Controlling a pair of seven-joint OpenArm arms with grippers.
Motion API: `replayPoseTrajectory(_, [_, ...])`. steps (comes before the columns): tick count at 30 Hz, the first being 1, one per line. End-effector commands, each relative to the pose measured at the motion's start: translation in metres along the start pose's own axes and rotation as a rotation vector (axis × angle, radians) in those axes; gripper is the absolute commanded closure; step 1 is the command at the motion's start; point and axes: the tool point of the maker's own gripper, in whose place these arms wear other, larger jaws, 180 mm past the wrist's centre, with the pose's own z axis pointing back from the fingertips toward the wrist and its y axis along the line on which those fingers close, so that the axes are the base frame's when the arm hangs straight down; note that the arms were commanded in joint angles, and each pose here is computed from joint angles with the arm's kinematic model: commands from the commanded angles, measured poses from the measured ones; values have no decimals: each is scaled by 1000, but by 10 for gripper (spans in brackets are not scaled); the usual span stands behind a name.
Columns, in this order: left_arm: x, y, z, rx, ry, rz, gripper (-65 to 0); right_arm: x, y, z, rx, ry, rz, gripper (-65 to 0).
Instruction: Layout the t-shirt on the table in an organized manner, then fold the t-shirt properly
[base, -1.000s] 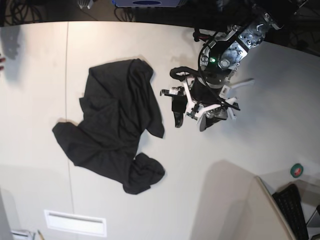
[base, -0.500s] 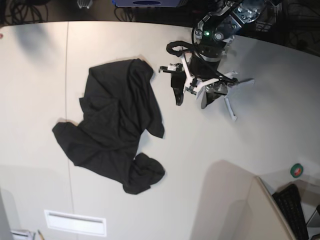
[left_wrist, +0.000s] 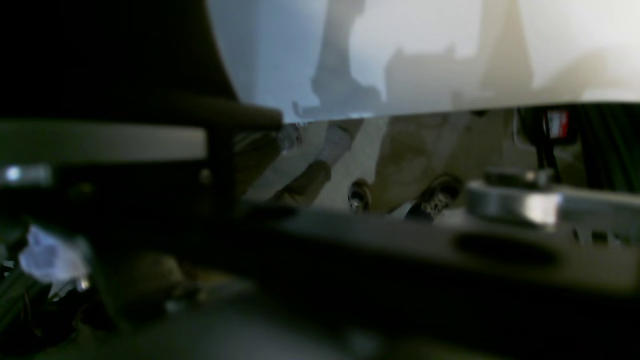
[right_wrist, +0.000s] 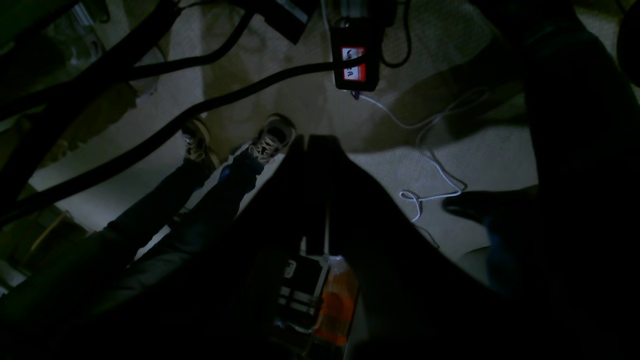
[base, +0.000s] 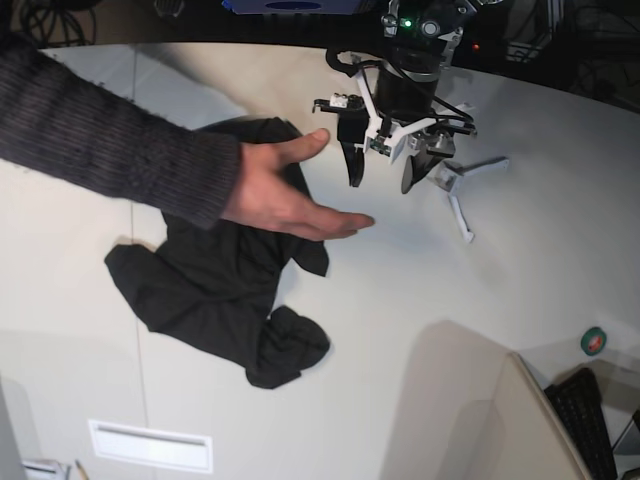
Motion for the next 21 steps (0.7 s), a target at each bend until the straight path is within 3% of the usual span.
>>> replayPoseTrajectory(1, [13, 0, 2, 1, -53, -1, -351, -8, -2, 1, 1, 14, -1, 0])
replayPoseTrajectory(11, [-5, -2, 16, 0, -8, 0, -351, -13, -4, 2, -2, 16, -2, 0])
replayPoseTrajectory(16, [0, 0, 29, -8, -89, -73, -351, -13, -4, 2, -2, 16, -2, 0])
replayPoseTrajectory(21, [-6, 1, 36, -8, -84, -95, -351, -13, -4, 2, -2, 16, -2, 0])
